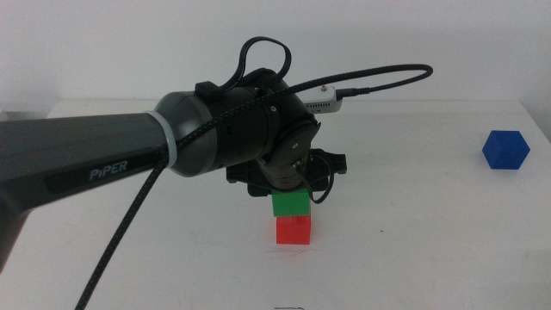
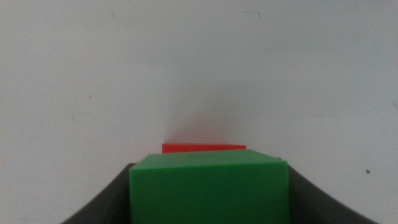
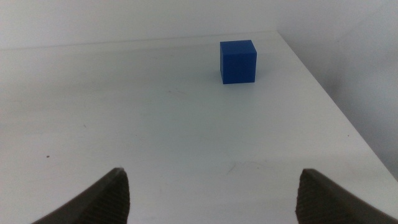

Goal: Stack red cubes first, then green, then blue cubes in a specific spot.

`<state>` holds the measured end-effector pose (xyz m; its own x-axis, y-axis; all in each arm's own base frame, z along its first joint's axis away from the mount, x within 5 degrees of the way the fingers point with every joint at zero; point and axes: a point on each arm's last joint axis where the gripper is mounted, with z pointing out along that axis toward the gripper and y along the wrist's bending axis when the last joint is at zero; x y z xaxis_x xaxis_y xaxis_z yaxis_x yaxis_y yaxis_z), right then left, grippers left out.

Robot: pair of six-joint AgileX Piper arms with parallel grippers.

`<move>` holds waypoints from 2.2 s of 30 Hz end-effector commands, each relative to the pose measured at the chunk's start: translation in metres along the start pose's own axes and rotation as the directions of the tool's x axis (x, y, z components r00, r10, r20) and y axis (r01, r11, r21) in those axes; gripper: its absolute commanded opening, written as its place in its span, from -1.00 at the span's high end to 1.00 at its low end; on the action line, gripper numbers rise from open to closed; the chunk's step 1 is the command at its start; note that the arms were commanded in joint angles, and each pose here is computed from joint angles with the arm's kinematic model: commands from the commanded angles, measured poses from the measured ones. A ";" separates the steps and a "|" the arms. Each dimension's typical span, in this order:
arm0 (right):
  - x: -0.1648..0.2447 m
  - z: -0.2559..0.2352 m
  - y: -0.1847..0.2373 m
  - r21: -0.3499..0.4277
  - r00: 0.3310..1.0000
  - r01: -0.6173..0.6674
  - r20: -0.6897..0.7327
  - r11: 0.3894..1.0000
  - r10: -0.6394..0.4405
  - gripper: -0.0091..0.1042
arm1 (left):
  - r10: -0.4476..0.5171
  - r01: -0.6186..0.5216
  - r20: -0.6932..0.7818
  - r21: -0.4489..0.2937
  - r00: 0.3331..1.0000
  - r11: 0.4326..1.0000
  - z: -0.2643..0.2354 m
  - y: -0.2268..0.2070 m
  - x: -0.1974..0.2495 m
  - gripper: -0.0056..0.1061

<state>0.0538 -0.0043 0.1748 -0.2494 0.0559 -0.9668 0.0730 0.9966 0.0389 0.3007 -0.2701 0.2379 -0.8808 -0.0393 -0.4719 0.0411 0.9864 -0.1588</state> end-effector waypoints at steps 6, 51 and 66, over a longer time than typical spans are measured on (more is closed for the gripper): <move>-0.013 -0.004 0.001 -0.009 0.993 0.018 0.114 1.000 -0.017 -0.49 | 0.001 -0.009 0.089 0.092 0.996 0.996 -0.023 -0.008 -0.014 0.92; -0.013 -0.004 0.001 -0.009 0.993 0.018 0.114 1.000 -0.017 -0.49 | 0.052 -0.057 0.076 0.074 0.996 0.996 -0.007 -0.010 -0.010 -0.17; -0.013 -0.004 0.001 -0.009 0.993 0.018 0.114 1.000 -0.017 -0.49 | 0.045 -0.052 0.077 0.081 0.996 0.995 -0.010 -0.010 -0.011 -0.74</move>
<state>0.0538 -0.0043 0.1748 -0.2494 0.0559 -0.9668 0.0730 0.9966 0.0389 0.3068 -0.2776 0.2183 -0.8803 0.0285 -0.4735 0.1036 0.9856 -0.1333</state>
